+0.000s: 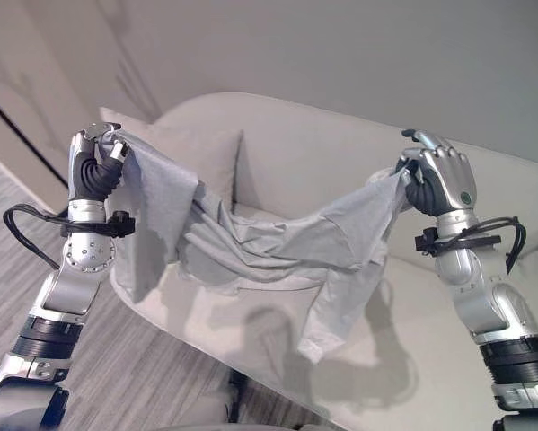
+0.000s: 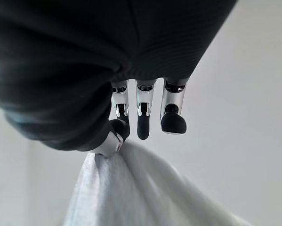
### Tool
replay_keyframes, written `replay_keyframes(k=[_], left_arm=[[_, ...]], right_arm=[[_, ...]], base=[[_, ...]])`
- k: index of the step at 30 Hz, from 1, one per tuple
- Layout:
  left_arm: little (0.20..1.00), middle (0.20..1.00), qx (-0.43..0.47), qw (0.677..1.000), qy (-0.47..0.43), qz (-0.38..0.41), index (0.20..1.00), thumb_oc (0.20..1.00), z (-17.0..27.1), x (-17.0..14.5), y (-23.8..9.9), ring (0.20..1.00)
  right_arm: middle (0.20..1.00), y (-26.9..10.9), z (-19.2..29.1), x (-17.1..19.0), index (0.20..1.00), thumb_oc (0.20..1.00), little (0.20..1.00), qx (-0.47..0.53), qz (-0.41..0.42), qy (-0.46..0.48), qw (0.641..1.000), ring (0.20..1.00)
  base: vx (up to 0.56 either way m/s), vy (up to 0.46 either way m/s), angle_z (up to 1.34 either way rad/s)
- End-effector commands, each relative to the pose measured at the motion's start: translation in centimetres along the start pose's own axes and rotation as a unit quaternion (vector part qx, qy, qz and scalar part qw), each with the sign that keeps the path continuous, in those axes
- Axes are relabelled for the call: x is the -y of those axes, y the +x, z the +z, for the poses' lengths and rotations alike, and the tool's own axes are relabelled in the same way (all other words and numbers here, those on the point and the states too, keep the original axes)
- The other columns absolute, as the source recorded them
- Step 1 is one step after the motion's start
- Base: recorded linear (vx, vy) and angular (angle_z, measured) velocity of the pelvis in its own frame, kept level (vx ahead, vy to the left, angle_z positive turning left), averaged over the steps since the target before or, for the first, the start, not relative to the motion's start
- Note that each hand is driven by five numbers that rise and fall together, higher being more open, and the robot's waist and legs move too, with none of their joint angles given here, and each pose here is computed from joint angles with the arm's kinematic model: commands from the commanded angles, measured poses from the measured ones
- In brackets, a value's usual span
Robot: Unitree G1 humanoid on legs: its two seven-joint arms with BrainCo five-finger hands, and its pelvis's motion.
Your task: Hang the clothes on the sofa on the clothes rack.
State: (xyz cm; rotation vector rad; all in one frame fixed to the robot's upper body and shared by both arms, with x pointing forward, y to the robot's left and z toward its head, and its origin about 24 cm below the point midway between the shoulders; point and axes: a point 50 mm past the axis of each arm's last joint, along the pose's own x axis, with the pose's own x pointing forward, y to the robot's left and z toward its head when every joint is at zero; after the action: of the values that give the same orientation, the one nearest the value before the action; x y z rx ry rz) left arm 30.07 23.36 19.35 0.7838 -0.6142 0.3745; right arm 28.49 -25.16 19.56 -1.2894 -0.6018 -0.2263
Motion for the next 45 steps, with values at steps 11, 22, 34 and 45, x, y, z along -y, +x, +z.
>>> replay_keyframes(k=[11, 22, 34, 45], left_arm=[[0.2, 0.2, 0.082, 0.992, 0.043, 0.084, 0.2, 0.2, 3.0, -3.1, 5.9, 0.2], [0.2, 0.2, 0.1, 0.984, 0.074, 0.13, 0.2, 0.2, 4.4, -5.3, 8.2, 0.2], [0.2, 0.2, 0.069, 0.985, 0.058, 0.147, 0.2, 0.2, 2.8, -5.4, 7.2, 0.2], [0.2, 0.2, 0.103, 0.984, 0.054, 0.138, 0.2, 0.2, 4.9, -4.6, 9.1, 0.2]], right_arm=[[0.2, 5.3, 1.6, 5.4, 0.2, 0.2, 0.2, 0.041, -0.138, -0.061, 0.988, 0.2], [0.2, 8.3, 3.7, 7.6, 0.2, 0.2, 0.2, 0.075, -0.181, -0.074, 0.978, 0.2], [0.2, 7.6, 2.1, 7.0, 0.2, 0.2, 0.2, 0.049, -0.159, -0.056, 0.984, 0.2], [0.2, 7.5, 0.9, 7.3, 0.2, 0.2, 0.2, 0.019, -0.179, -0.082, 0.98, 0.2]], base=[[0.05, 0.371, 0.4], [-0.03, 0.286, 0.12], [-0.02, 0.107, 0.24], [0.12, 0.484, 0.11]])
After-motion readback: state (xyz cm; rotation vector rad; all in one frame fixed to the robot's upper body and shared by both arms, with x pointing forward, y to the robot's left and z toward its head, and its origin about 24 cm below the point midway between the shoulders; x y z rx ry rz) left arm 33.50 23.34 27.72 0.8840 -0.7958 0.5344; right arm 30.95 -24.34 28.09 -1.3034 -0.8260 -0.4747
